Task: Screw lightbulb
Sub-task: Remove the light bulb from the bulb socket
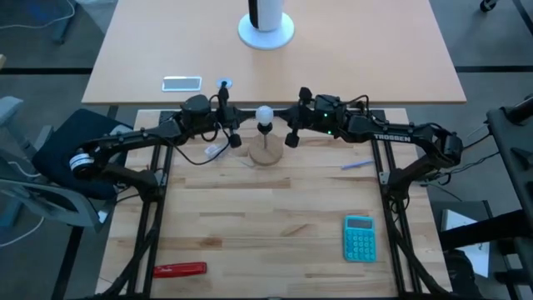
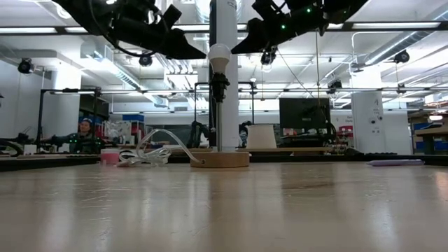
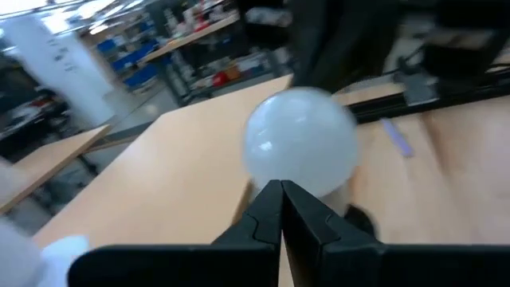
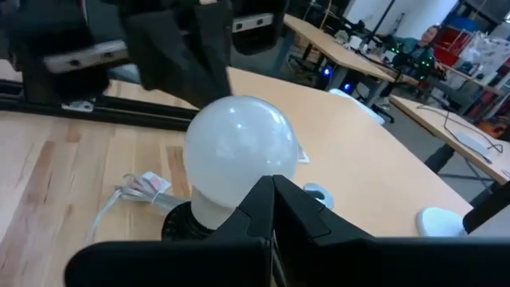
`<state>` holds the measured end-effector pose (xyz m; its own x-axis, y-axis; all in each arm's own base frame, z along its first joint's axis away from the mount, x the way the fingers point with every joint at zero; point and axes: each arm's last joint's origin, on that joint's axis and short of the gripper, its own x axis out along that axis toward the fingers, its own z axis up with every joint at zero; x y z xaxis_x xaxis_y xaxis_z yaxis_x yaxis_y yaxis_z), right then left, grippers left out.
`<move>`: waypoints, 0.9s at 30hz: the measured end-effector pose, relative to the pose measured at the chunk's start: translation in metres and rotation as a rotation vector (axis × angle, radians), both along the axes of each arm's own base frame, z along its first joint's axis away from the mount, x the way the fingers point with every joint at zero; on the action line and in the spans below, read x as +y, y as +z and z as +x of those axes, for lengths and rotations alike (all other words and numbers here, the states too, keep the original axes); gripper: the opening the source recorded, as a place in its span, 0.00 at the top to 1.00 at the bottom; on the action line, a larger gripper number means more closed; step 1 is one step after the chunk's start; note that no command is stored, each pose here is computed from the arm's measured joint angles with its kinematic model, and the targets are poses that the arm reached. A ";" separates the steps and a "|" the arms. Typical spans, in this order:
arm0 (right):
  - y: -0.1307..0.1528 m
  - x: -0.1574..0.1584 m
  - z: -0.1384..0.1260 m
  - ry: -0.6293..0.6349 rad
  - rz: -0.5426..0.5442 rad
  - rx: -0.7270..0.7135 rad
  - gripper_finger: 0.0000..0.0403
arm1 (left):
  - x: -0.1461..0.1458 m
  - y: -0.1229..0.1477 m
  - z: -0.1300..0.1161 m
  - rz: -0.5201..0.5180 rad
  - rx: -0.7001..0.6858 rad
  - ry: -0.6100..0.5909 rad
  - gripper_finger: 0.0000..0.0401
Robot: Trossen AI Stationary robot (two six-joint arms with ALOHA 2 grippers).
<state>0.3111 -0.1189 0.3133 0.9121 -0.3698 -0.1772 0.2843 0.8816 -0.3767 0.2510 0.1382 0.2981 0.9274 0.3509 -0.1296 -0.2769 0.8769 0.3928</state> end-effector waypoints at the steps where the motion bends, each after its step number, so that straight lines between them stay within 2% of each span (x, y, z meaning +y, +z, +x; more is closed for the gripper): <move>1: 0.000 0.001 0.000 0.003 0.001 0.000 1.00 | 0.001 0.000 0.000 0.003 0.001 0.025 1.00; 5: 0.001 0.004 0.000 0.011 -0.001 -0.001 1.00 | 0.003 0.002 -0.001 0.022 -0.012 0.110 1.00; 13: 0.005 0.008 0.001 0.120 0.015 -0.043 1.00 | 0.008 -0.005 0.008 0.030 -0.025 0.118 1.00; 21: 0.000 0.007 0.005 0.118 0.028 -0.027 1.00 | 0.007 -0.006 0.011 0.023 -0.043 0.016 1.00; 27: -0.003 0.004 0.006 0.044 0.013 -0.012 1.00 | 0.006 -0.007 0.010 0.004 -0.038 -0.020 1.00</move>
<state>0.3167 -0.1149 0.3103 0.9294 -0.3271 -0.1709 0.2496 0.8982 -0.3619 0.2615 0.1438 0.2915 0.9386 0.3322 -0.0929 -0.2737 0.8811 0.3858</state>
